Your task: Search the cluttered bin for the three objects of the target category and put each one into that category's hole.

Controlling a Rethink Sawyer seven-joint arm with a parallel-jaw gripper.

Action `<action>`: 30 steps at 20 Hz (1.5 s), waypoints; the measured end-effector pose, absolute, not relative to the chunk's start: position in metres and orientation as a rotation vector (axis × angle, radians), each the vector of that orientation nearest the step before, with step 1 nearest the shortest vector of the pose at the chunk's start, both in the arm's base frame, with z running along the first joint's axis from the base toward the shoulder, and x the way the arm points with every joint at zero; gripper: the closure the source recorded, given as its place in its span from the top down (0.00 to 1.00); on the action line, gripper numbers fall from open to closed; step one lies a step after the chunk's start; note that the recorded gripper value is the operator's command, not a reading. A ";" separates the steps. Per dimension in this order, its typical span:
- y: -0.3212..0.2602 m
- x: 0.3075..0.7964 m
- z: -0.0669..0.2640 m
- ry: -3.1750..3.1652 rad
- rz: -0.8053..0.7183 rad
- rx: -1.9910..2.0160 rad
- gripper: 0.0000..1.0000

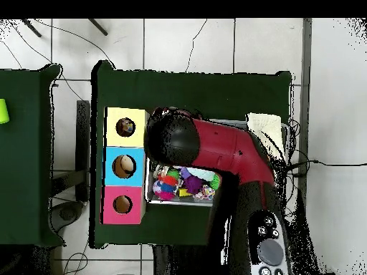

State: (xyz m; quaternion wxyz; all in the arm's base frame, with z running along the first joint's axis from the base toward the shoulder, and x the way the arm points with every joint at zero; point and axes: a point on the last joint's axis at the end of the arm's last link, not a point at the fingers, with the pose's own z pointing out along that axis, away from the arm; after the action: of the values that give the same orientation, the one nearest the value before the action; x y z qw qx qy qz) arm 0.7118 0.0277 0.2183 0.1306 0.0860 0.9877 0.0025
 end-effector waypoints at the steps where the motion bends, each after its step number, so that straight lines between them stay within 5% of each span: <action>1: 0.023 0.708 0.220 2.871 0.007 0.254 1.00; 30: -0.008 0.607 0.178 3.019 -0.059 0.105 1.00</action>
State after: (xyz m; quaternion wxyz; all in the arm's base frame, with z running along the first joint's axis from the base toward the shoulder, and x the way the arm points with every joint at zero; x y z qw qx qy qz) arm 0.6074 -0.0075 0.1778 0.0602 0.0347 0.9974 -0.0194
